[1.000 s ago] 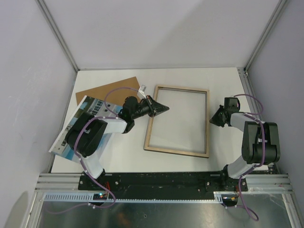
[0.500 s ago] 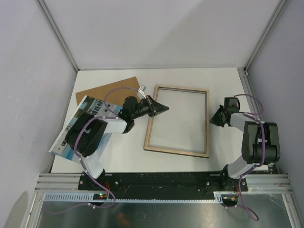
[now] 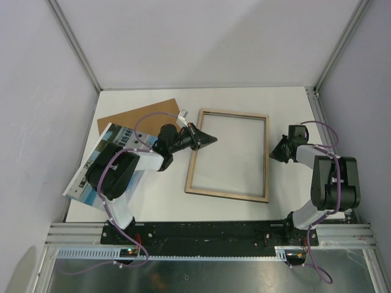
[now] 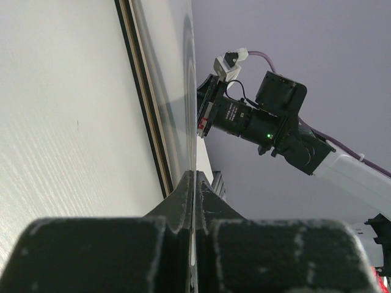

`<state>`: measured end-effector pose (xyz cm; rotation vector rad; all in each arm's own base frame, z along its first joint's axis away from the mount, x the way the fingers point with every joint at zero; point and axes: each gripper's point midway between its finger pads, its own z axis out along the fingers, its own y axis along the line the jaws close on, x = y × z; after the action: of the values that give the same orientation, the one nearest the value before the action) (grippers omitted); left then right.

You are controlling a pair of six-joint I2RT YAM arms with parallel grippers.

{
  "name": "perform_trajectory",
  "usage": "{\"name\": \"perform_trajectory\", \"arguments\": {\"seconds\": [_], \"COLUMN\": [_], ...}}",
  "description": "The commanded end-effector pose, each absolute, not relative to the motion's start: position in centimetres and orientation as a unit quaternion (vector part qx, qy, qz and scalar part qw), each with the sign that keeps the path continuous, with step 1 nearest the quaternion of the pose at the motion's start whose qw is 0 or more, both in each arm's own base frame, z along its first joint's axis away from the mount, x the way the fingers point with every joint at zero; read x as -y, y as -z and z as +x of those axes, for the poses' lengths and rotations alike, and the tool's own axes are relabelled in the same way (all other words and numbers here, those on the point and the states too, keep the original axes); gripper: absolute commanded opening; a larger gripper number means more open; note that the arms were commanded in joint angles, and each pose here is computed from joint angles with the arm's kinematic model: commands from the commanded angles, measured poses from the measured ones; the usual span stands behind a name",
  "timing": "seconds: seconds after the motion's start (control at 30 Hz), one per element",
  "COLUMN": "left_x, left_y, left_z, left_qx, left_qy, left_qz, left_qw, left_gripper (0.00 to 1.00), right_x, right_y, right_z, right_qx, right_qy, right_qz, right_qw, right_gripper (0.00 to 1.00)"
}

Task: Put the photo into the frame
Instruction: Place the glass panel in the frame body.

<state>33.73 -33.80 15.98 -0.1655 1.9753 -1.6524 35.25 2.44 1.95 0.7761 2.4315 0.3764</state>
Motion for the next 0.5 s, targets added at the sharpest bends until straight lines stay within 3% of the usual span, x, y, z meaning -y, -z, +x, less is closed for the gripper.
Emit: {"name": "perform_trajectory", "arguments": {"seconds": [0.0, 0.47], "left_x": [33.94, 33.07], "left_y": [-18.29, -17.60], "left_z": [34.27, 34.13], "left_qx": [-0.708, -0.709], "left_qy": [0.635, 0.633], "left_qz": [-0.034, -0.041], "left_qw": [0.307, 0.308], "left_gripper": [0.00, 0.00], "right_x": [-2.14, -2.12], "right_y": [-0.23, -0.13], "right_z": [33.93, 33.85], "right_qx": [-0.916, -0.917], "right_qy": [-0.121, -0.120], "right_qz": [0.292, 0.292], "right_qw": [0.248, 0.246], "right_gripper": [0.13, 0.13]}}
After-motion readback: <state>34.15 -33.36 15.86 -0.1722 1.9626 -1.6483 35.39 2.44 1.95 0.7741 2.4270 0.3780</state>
